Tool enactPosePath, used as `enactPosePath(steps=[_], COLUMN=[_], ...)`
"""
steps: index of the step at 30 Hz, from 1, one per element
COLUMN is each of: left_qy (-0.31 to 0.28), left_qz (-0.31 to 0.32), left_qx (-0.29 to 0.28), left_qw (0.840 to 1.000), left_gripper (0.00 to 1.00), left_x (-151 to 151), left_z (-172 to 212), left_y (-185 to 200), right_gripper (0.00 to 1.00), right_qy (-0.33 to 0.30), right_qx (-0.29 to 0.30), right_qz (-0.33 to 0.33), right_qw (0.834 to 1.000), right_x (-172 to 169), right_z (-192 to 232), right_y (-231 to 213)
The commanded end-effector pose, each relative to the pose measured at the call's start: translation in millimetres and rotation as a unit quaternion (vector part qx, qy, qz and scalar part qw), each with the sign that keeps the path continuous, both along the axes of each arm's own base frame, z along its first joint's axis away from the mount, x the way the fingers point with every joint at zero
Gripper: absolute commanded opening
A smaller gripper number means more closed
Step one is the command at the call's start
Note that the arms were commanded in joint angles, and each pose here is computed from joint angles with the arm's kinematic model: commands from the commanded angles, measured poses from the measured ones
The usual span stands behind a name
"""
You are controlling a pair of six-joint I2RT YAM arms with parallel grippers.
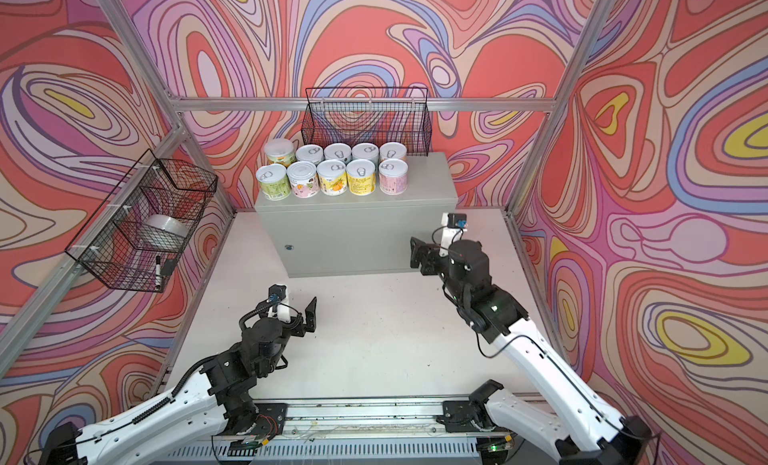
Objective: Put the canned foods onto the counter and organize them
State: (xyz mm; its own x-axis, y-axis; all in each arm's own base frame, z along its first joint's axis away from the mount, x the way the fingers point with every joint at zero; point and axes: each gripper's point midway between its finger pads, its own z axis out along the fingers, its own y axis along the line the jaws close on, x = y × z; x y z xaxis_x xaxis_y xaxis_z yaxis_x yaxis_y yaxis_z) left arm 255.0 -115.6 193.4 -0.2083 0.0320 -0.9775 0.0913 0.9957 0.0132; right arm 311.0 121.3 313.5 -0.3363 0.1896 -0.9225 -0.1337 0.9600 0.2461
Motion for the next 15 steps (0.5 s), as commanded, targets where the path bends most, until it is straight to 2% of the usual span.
enactPosePath(steps=[1, 5, 9, 15], left_qy=[-0.063, -0.073, -0.095, -0.064], left_qz=[0.087, 0.109, 0.166, 0.242], left_qx=[0.084, 0.084, 0.072, 0.100], left_qw=[0.991, 0.988, 0.979, 0.963], left_gripper=[1.00, 1.00, 1.00, 1.00], left_x=[7, 18, 27, 35], left_z=[18, 21, 16, -18], left_y=[34, 46, 78, 120], right_gripper=[0.98, 0.98, 0.98, 0.98], right_qy=[0.032, 0.008, 0.012, 0.006], right_qx=[-0.014, -0.019, -0.051, -0.087], right_qz=[-0.089, -0.092, -0.062, -0.052], right_qw=[0.995, 0.996, 0.997, 0.995], right_x=[-15, -21, -16, -10], right_z=[-54, -68, -84, -90], right_y=[-38, -45, -34, -25])
